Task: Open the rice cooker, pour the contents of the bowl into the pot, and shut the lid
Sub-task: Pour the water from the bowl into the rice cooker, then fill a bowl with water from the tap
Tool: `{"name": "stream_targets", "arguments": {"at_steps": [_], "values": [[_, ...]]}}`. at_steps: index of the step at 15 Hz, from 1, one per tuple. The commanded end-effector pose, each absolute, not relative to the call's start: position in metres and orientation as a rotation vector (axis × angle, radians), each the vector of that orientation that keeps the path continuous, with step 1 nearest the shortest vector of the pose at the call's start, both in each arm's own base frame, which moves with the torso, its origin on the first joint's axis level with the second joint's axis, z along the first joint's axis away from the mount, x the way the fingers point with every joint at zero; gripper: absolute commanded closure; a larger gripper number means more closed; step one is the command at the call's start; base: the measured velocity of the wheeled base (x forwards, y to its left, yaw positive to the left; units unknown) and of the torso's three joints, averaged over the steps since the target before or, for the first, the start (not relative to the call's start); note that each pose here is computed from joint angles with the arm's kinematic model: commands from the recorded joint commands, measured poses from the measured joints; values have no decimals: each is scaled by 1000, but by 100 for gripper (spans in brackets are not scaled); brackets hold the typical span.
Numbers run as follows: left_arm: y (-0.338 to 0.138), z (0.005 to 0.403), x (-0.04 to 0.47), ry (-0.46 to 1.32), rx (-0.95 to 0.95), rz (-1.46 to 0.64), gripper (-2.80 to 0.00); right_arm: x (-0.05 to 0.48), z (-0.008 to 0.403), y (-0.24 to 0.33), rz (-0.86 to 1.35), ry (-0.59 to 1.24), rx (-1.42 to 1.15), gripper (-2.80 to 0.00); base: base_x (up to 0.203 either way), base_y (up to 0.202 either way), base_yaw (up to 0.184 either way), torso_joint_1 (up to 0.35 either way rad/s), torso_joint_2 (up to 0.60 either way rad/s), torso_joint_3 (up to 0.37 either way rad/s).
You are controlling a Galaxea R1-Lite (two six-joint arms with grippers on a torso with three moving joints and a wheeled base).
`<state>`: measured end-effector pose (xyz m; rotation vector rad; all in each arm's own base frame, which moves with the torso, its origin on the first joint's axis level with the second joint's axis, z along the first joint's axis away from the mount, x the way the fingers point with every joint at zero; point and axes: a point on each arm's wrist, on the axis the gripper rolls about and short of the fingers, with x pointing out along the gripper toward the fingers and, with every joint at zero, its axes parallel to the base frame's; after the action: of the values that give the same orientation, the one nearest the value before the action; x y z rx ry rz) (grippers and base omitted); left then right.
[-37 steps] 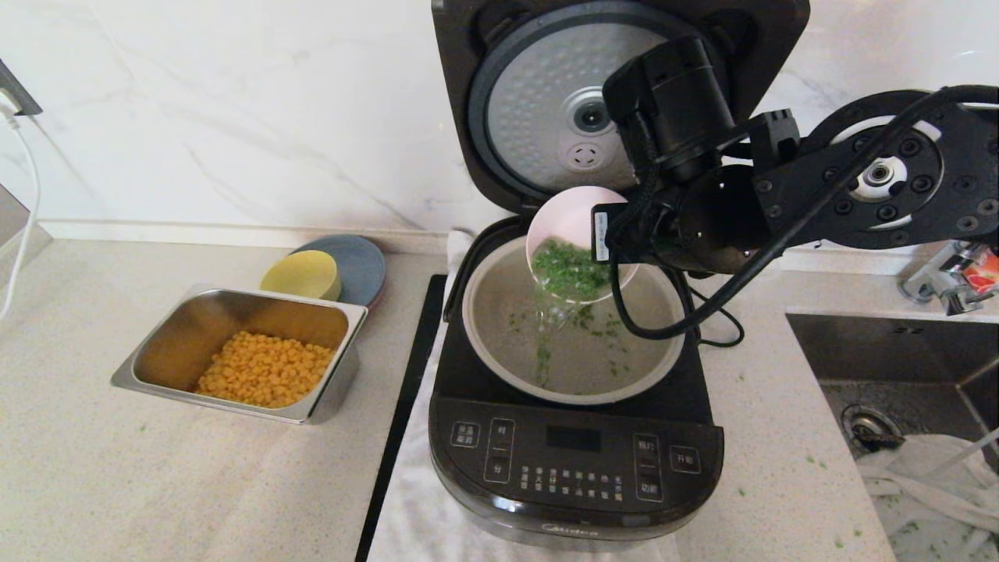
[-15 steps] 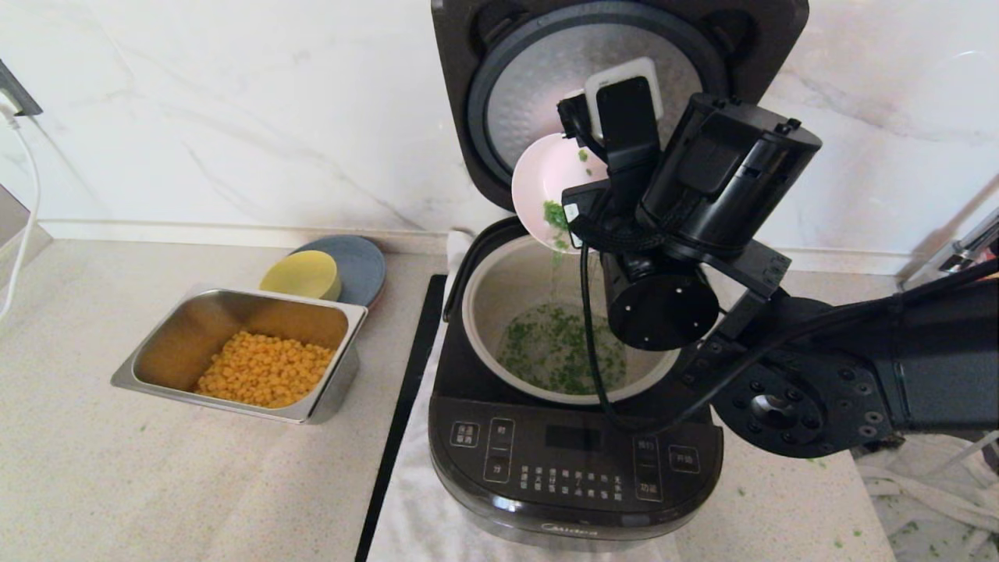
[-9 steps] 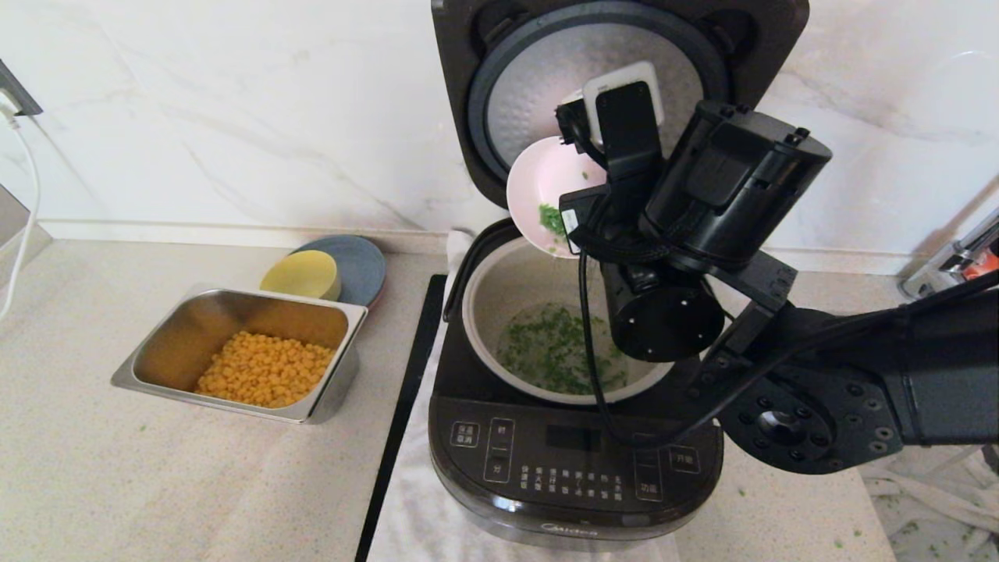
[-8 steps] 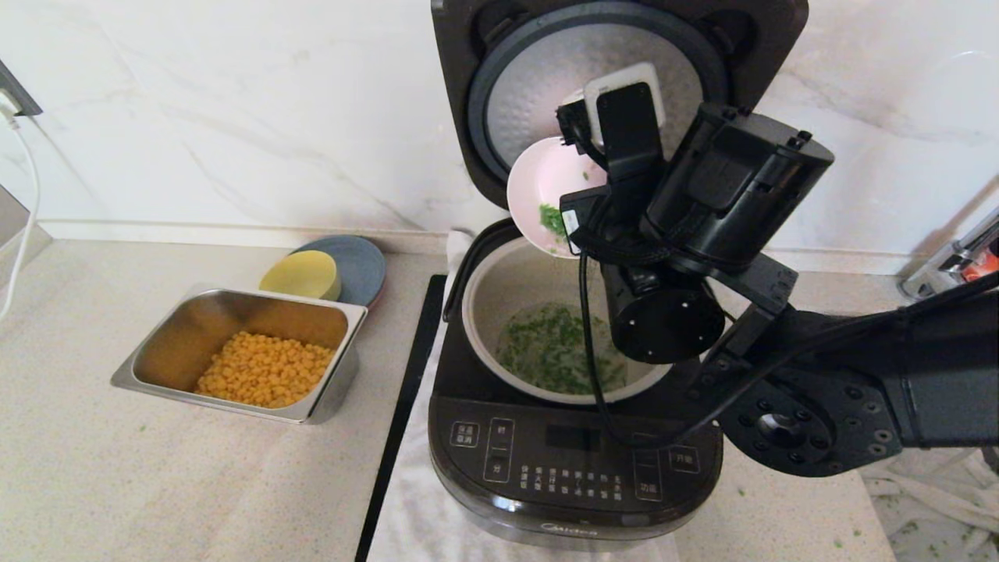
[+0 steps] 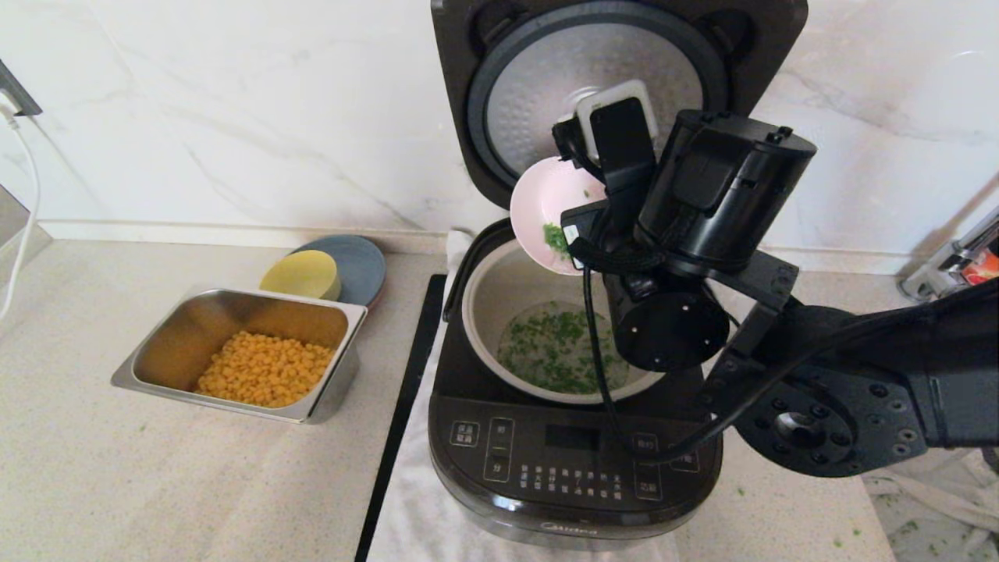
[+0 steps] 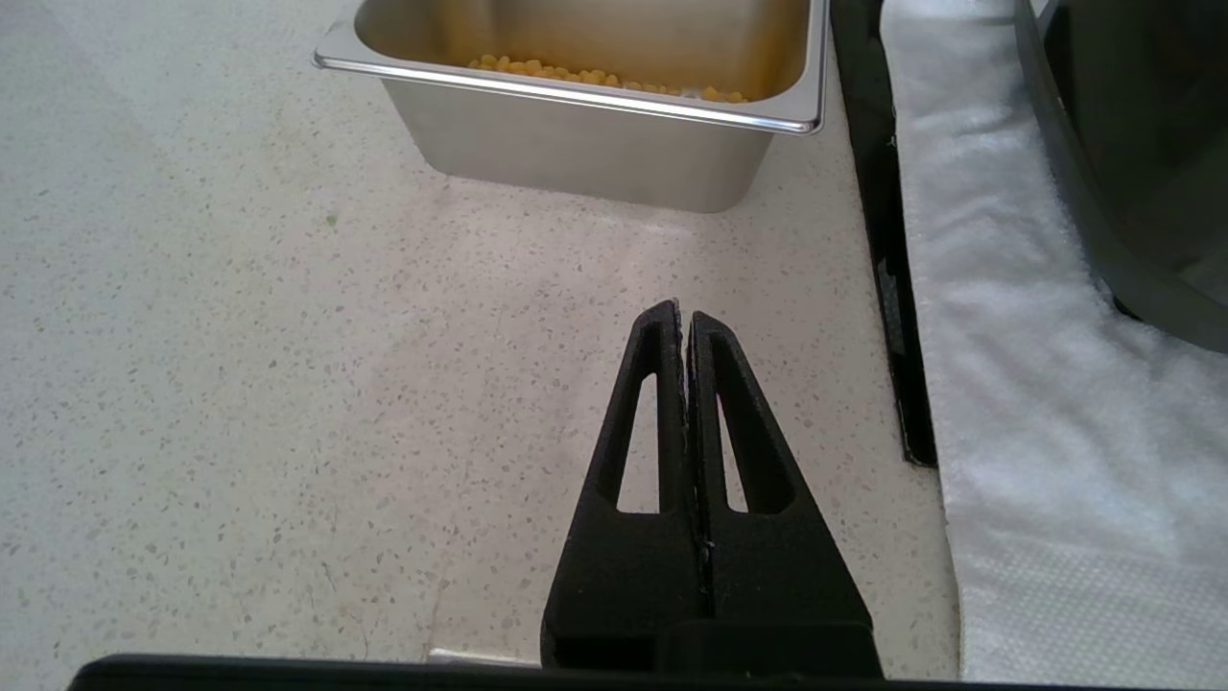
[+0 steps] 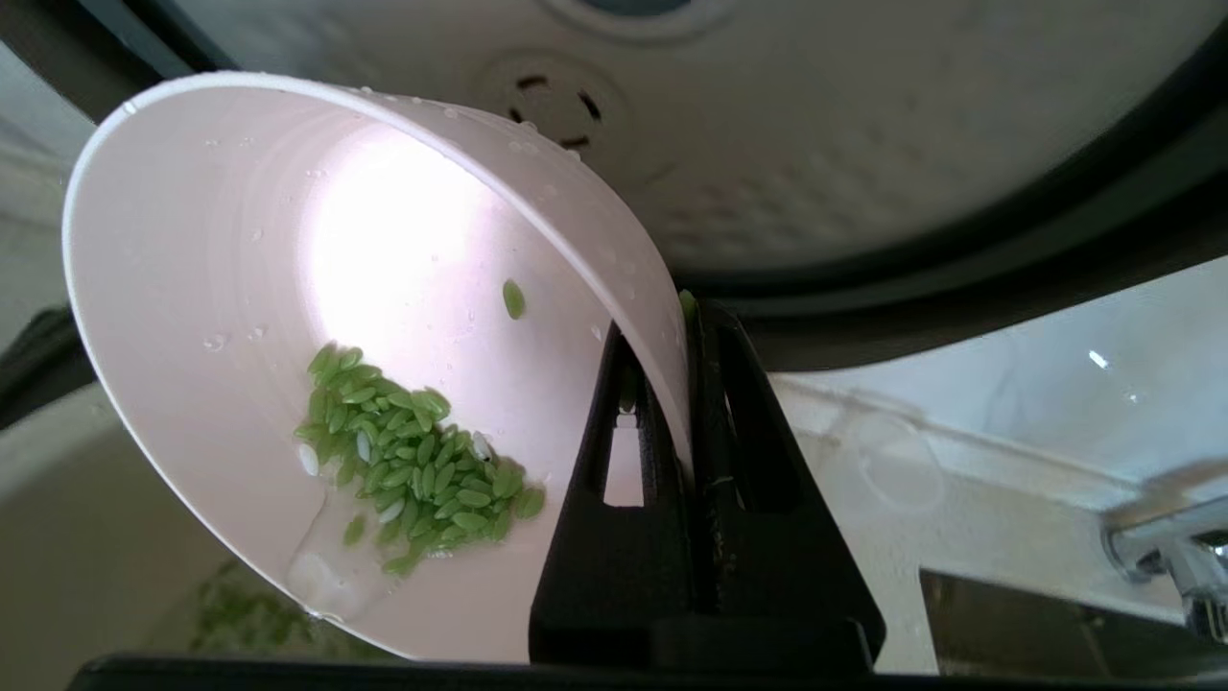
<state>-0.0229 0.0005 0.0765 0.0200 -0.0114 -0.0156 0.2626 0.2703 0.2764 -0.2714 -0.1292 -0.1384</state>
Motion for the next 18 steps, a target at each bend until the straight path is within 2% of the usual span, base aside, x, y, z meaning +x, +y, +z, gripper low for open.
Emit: {"name": "stream_targets", "arguments": {"at_steps": [1, 5, 7, 11, 15, 18], "values": [[0, 74, -22, -5, 20, -15, 0, 259, 286, 266, -136, -101, -262, 0, 0, 0, 0, 0, 0, 0], [0, 74, -22, -5, 21, -15, 0, 251, 301, 252, -88, 49, -235, 0, 0, 0, 0, 0, 0, 0], [0, 74, -22, -5, 21, -15, 0, 242, 310, 239, -21, 179, -199, 0, 0, 0, 0, 0, 0, 0], [0, 74, -22, -5, 21, -15, 0, 226, 337, 192, 105, 469, 54, 0, 0, 0, 0, 0, 0, 0], [0, 74, -22, -5, 21, -15, 0, 202, 344, 146, 116, 648, 156, 0, 0, 0, 0, 0, 0, 0], [0, 74, -22, -5, 21, -15, 0, 176, 353, 116, 140, 701, 251, 0, 0, 0, 0, 0, 0, 0]]}}
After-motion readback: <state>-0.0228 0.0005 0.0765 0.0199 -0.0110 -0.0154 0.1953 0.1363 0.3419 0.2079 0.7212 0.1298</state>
